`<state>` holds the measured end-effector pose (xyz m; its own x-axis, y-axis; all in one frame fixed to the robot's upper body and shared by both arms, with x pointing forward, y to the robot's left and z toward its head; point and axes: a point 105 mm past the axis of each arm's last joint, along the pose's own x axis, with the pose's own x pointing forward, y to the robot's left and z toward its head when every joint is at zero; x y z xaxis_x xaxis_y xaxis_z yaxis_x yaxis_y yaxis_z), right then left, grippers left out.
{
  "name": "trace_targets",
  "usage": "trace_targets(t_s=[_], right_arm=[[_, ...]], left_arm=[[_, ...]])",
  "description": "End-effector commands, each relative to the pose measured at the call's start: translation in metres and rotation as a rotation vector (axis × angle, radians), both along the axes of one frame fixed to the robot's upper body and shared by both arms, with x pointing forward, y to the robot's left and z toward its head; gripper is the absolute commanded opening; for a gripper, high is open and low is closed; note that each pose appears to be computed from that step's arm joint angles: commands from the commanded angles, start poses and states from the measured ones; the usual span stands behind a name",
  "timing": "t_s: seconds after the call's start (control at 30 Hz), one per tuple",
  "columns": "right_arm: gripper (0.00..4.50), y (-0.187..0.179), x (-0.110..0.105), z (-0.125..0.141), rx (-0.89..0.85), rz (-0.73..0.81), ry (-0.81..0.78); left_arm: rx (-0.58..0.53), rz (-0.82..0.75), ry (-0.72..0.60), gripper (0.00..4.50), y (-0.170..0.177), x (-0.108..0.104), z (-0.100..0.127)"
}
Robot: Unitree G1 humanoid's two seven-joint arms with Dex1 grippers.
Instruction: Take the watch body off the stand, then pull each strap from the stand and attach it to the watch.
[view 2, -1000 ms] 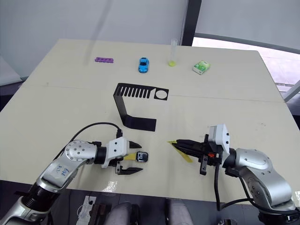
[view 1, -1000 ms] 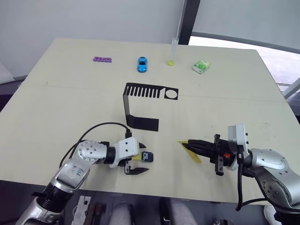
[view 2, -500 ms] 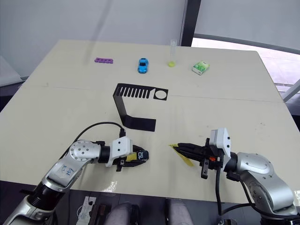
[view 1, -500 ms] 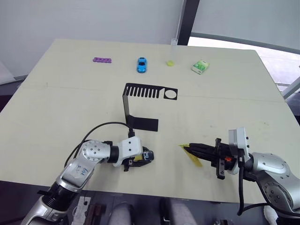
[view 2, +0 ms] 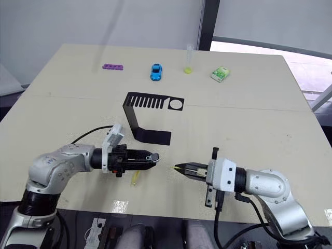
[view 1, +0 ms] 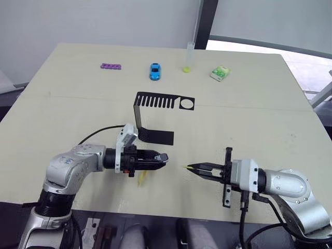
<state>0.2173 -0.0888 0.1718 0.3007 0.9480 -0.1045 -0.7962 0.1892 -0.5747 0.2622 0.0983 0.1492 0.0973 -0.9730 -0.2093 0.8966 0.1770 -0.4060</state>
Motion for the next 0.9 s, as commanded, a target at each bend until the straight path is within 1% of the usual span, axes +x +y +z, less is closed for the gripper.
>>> trace_targets(t_s=[0.03, 0.13, 0.27, 0.6, 0.9], right_arm=[[0.00, 0.008, -0.002, 0.009, -0.006, -0.007, -0.116], [0.00, 0.012, -0.002, 0.006, -0.022, -0.016, -0.148], [0.00, 0.013, -0.004, 0.002, -0.040, 0.000, -0.166], [0.00, 0.014, 0.001, -0.001, -0.049, 0.010, -0.196], [0.00, 0.010, 0.007, -0.004, -0.062, -0.001, -0.208]], left_arm=[[-0.025, -0.047, 0.007, 1.63, -0.002, -0.006, 0.011], [-0.015, -0.054, 0.019, 1.63, -0.004, -0.008, 0.009], [-0.021, -0.022, 0.034, 1.63, -0.004, -0.005, 0.009], [-0.056, -0.022, 0.065, 1.63, -0.009, -0.008, 0.011], [-0.046, -0.011, 0.071, 1.63, -0.008, -0.009, 0.010]])
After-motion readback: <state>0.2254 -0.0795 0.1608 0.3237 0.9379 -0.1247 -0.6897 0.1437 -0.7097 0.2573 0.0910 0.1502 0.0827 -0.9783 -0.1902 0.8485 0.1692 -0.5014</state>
